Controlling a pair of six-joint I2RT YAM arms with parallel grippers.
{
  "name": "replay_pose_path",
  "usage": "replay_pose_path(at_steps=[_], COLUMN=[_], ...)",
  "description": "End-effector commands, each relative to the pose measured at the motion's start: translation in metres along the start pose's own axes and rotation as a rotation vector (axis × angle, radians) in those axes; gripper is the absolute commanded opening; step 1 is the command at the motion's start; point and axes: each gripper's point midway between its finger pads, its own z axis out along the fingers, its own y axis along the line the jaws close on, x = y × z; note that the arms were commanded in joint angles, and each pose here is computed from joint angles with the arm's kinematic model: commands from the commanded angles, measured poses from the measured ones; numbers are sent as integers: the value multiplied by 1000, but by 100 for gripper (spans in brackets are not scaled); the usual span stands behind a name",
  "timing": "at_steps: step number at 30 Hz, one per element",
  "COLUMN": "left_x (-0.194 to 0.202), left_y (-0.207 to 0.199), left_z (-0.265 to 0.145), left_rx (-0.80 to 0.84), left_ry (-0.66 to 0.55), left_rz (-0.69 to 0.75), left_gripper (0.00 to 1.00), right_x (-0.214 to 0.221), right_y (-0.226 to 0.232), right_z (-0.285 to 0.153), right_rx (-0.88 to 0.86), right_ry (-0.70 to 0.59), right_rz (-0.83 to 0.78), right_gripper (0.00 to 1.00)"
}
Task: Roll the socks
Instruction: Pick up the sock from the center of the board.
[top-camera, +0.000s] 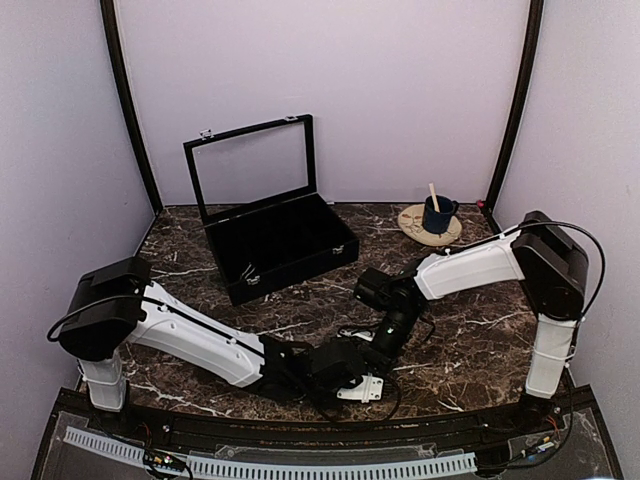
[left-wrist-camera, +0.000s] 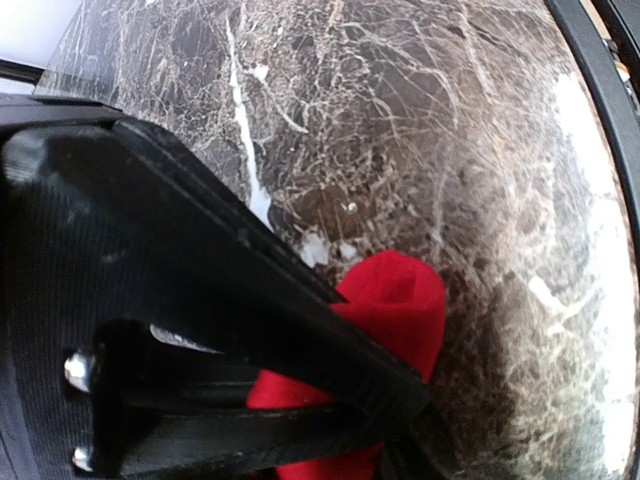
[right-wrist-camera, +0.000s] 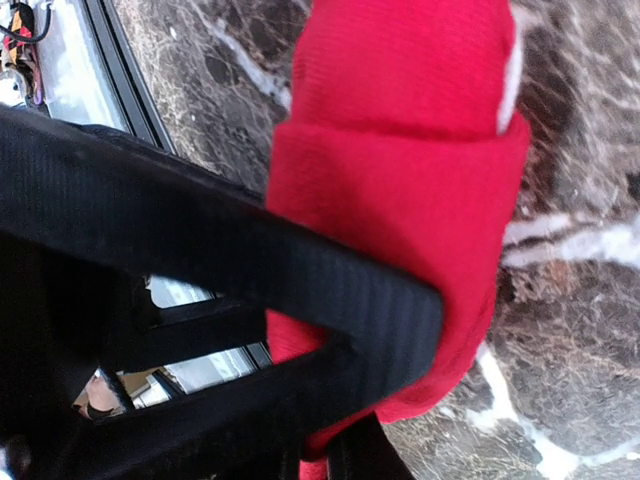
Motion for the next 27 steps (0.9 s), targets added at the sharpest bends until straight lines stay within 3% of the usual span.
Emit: replay_pose_path(at_steps=[1,5,6,13,18,21,27], left_x=[53,62,67,85,89,86,83], left_y=[-44,-57,-61,-77,-77,-76,-66], left_z=[21,23,23,21,17,14,9], left_rx=[166,238,263,382,415,439,452], left_ry=[172,211,233,302,327,330,340], left_rz=[51,36,25,-76,-166,-206,-300], left_gripper=[30,2,0,0,0,0,0], right_x=[-7,-7,-7,-9,-10,-9,-8], right_y=[11,12,12,8,3,-1,-12], right_z=[1,1,1,-2,-9,-14,-33], right_rx=[-63,-66,-66,-30,7,26,56], right_ry=[-8,-7,-7,-16,-44,-66,-153], right_rz=[-22,-23,-21,-18,-1,18,62], right_gripper=[0,0,0,0,27,35,41])
